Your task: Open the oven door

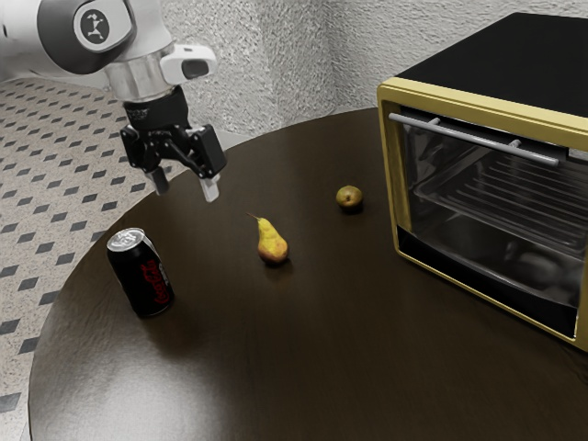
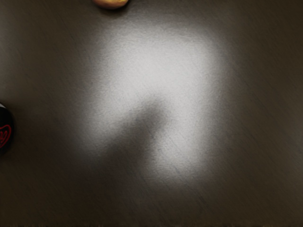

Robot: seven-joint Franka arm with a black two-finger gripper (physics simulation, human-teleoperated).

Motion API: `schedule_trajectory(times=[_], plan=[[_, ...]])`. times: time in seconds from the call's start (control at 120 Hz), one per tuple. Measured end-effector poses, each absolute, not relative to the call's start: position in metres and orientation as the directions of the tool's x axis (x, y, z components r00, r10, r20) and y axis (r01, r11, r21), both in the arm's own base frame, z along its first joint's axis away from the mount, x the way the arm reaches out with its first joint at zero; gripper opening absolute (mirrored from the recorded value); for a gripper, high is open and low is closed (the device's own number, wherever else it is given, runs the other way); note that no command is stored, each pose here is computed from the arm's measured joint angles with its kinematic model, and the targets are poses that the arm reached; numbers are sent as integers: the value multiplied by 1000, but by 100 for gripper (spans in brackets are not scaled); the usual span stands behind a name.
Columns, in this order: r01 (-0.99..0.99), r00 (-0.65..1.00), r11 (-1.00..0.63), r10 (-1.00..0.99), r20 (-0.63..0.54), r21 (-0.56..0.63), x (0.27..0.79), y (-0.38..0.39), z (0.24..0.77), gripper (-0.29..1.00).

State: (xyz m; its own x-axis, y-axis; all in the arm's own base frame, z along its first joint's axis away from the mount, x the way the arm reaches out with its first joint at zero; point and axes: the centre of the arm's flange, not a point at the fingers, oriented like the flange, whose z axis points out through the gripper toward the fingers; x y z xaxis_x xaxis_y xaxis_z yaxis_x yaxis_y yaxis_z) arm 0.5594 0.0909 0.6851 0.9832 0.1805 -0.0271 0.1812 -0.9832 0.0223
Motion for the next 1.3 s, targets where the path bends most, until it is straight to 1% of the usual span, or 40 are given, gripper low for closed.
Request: schedule_trajectory(times=[0.208, 0.242, 0.275, 0.3, 0.325, 0.375, 0.425, 0.475, 0.533, 0.575, 0.617, 0.725, 0.85, 0.917, 1.033, 1.175, 1.3], plan=[[182, 983, -983, 182, -25, 21, 558, 91, 688, 70], [176, 983, -984, 177, 42, 23, 545, 89, 723, 70], [147, 979, -989, 149, 136, 25, 526, 85, 766, 70], [80, 971, -997, 82, 226, 21, 506, 76, 802, 70], [0, 958, -1000, 1, 286, 4, 490, 66, 826, 70], [-131, 929, -988, -149, 339, -77, 478, 50, 849, 70], [-303, 874, -945, -328, 360, -124, 475, 15, 857, 70], [-522, 762, -839, -539, 358, -152, 477, -51, 850, 70], [-748, 560, -639, -753, 346, -181, 465, -141, 834, 70], [-844, 419, -500, -840, 345, -194, 454, -183, 821, 70], [-887, 322, -411, -877, 357, -210, 456, -193, 814, 70], [-919, 171, -283, -914, 368, -276, 501, -175, 806, 70], [-923, 65, -169, -954, 294, -346, 546, -153, 787, 70], [-925, -15, -80, -969, 247, -371, 553, -167, 780, 70], [-909, -131, 48, -976, 174, -415, 547, -190, 782, 70], [-889, -166, 94, -978, 124, -449, 559, -167, 788, 70], [-897, -212, 150, -971, 107, -415, 585, -166, 758, 70]])
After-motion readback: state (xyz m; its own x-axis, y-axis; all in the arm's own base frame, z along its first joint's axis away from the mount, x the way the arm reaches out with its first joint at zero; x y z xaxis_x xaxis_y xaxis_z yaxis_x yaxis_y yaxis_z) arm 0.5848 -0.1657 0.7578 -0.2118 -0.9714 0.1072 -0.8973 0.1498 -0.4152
